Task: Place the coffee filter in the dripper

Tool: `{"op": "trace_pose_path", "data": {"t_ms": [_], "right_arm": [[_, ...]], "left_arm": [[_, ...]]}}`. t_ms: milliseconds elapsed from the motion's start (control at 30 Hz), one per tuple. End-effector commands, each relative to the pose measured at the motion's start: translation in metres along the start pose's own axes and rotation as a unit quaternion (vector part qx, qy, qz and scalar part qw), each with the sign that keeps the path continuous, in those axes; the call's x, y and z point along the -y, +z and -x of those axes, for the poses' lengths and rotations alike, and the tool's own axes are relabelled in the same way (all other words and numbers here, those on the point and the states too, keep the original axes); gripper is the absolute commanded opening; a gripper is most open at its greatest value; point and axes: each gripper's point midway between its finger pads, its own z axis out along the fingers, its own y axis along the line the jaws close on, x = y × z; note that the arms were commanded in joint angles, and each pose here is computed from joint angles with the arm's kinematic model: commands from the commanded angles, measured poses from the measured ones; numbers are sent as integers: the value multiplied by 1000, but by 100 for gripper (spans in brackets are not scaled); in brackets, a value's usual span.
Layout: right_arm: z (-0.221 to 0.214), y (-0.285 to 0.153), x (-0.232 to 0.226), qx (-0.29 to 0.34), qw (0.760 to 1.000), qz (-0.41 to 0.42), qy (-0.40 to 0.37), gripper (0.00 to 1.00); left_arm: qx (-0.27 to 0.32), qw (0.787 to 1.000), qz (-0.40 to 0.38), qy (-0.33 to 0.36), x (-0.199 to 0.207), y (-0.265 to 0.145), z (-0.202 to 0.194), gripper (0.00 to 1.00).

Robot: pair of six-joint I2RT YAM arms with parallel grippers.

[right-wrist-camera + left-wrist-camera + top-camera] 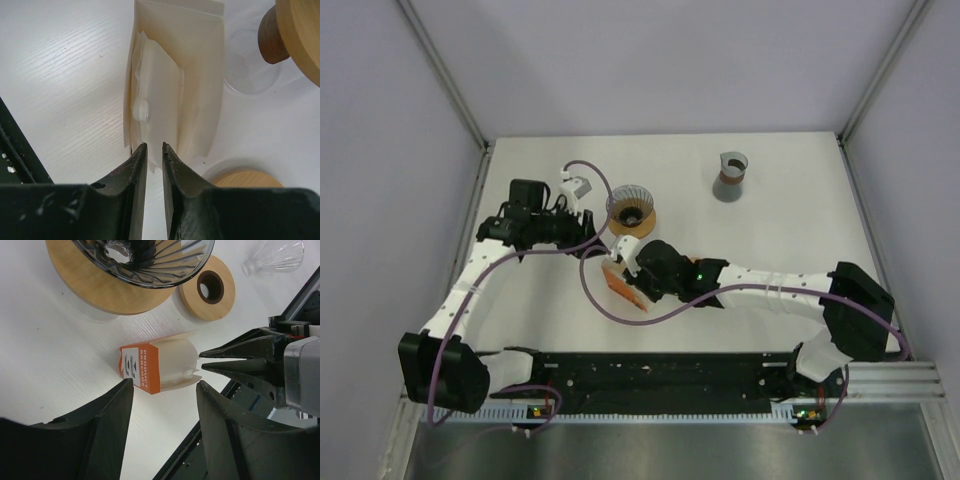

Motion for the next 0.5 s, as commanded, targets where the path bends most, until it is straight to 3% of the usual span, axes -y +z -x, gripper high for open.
{"op": "trace_pose_path", "data": {"t_ms": [0, 467], "right_arm": [[13, 7, 3, 20, 1000, -10, 4, 18], [4, 22, 14, 0, 999, -46, 7, 11]], "left_arm": [[15, 1000, 3, 14, -4, 5, 7, 58], [8, 1000, 8, 14, -8, 10, 4, 56]]}}
